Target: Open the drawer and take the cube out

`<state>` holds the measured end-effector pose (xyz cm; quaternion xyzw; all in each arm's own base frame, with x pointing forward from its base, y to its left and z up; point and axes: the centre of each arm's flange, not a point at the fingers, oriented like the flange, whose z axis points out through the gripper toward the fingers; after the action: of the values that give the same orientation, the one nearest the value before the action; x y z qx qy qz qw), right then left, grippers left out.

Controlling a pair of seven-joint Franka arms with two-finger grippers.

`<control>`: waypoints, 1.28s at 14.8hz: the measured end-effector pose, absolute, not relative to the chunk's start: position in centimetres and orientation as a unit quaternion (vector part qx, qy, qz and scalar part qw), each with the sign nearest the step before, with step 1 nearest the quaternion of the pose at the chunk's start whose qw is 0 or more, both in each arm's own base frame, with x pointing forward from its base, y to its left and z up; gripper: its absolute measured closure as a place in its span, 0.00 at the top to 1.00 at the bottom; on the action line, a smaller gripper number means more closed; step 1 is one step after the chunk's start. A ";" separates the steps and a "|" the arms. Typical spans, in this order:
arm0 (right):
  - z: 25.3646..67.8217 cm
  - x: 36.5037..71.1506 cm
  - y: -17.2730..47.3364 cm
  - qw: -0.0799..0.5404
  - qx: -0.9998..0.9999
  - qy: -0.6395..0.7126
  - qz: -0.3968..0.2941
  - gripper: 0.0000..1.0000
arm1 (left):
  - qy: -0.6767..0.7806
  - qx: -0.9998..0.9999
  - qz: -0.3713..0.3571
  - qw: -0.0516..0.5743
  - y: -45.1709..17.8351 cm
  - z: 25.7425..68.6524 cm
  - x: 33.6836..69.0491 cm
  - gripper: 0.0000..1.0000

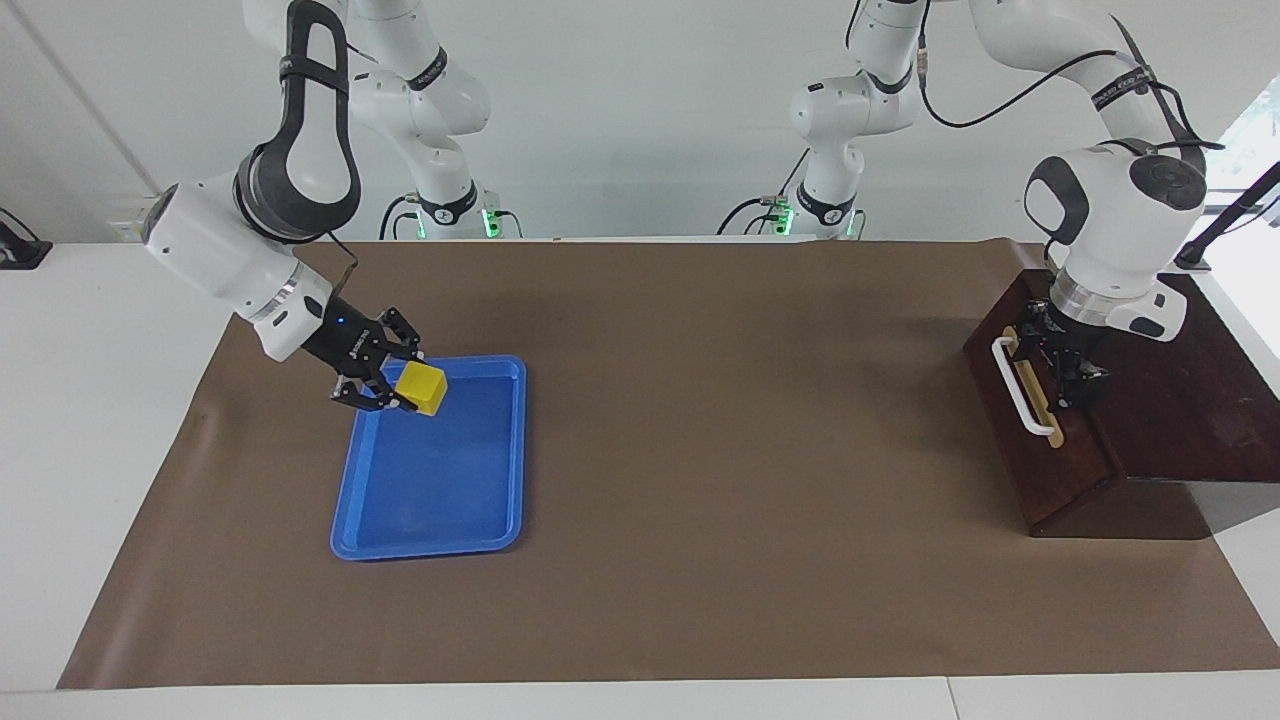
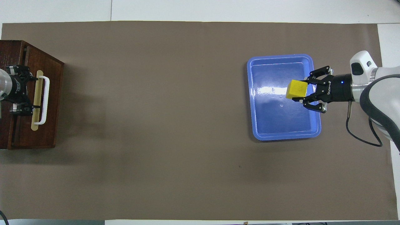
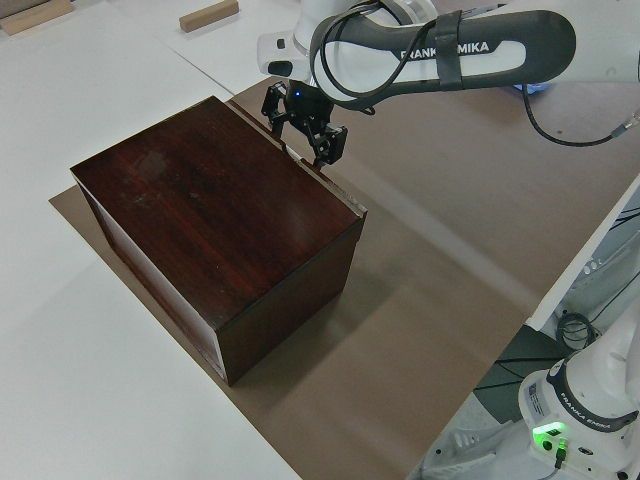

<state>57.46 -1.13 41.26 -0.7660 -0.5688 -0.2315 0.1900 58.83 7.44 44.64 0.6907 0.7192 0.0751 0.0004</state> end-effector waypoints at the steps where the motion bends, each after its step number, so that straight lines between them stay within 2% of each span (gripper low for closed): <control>1: 40.6 57.4 -1.1 0.186 -0.762 -0.575 -0.231 0.56 | 0.720 0.690 0.075 0.000 7.5 44.6 58.8 1.00; 5: 34.5 57.4 -2.3 0.205 -0.729 -0.610 -0.235 0.56 | 0.719 0.691 0.074 -0.003 7.4 45.4 59.0 1.00; 7: 30.6 57.5 -4.0 0.213 -0.708 -0.626 -0.247 0.56 | 0.703 0.708 0.062 -0.018 6.7 47.6 59.2 1.00; 9: 28.7 57.5 -4.8 0.216 -0.698 -0.636 -0.249 0.56 | 0.658 0.751 0.051 -0.030 4.5 50.8 59.1 1.00; 11: 28.2 57.7 -4.7 0.214 -0.685 -0.649 -0.254 0.56 | 0.580 0.813 0.039 -0.041 1.9 53.9 58.1 1.00; 16: 28.3 58.0 -3.9 0.197 -0.665 -0.672 -0.261 0.56 | 0.359 0.932 -0.008 -0.052 -3.8 56.7 54.9 1.00; 19: 28.2 58.1 -3.9 0.194 -0.662 -0.675 -0.261 0.56 | 0.239 0.970 -0.031 -0.022 -6.4 58.2 54.1 1.00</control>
<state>58.07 -3.91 28.16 -0.6622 -0.6750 -0.2612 0.1938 54.08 -6.38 58.18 0.9702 0.2392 -0.0314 -0.0221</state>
